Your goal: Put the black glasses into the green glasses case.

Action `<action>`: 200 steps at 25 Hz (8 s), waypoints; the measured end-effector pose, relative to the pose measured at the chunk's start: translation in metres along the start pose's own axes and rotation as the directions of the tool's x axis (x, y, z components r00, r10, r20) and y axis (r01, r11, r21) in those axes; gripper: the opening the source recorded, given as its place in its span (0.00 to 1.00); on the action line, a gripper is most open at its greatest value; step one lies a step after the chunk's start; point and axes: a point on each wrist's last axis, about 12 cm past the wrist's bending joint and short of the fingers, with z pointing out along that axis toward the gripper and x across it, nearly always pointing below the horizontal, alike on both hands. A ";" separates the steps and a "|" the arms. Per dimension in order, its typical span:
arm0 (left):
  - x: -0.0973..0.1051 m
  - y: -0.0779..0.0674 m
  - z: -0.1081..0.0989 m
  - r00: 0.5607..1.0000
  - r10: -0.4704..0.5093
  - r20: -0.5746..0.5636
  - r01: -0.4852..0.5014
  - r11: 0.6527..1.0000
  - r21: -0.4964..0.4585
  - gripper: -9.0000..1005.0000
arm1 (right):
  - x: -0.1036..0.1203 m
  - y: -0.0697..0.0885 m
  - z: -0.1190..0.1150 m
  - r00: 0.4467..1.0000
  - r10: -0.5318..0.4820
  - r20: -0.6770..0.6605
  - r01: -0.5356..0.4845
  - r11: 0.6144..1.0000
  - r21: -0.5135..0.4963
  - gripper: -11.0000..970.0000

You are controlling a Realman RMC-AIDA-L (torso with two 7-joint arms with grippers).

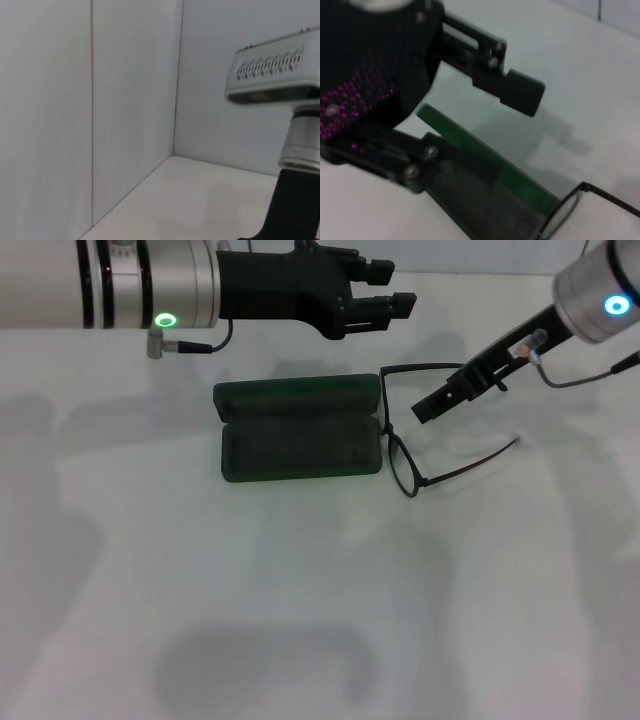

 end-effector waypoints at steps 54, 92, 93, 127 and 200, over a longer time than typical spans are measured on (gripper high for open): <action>0.013 0.038 -0.085 0.972 0.110 0.210 -0.003 0.891 -0.453 0.72 | -0.010 0.027 0.072 0.997 0.035 -0.075 -0.025 0.992 0.123 0.52; 0.000 0.037 -0.054 0.968 0.105 0.229 0.001 0.907 -0.422 0.72 | 0.015 0.004 0.060 0.997 -0.025 -0.079 0.043 0.974 0.224 0.37; 0.000 0.037 -0.054 0.968 0.105 0.230 0.001 0.907 -0.421 0.72 | 0.015 0.005 0.060 0.997 -0.028 -0.078 0.045 0.974 0.223 0.37; 0.018 0.014 -0.051 0.961 -0.008 0.275 0.084 0.961 -0.265 0.71 | 0.049 -0.007 0.023 0.968 -0.213 0.134 0.170 0.946 0.276 0.12; -0.007 -0.034 0.059 0.966 -0.247 -0.079 0.258 0.947 0.194 0.71 | 0.186 0.051 -0.006 0.115 -0.430 0.896 0.726 0.652 0.220 0.13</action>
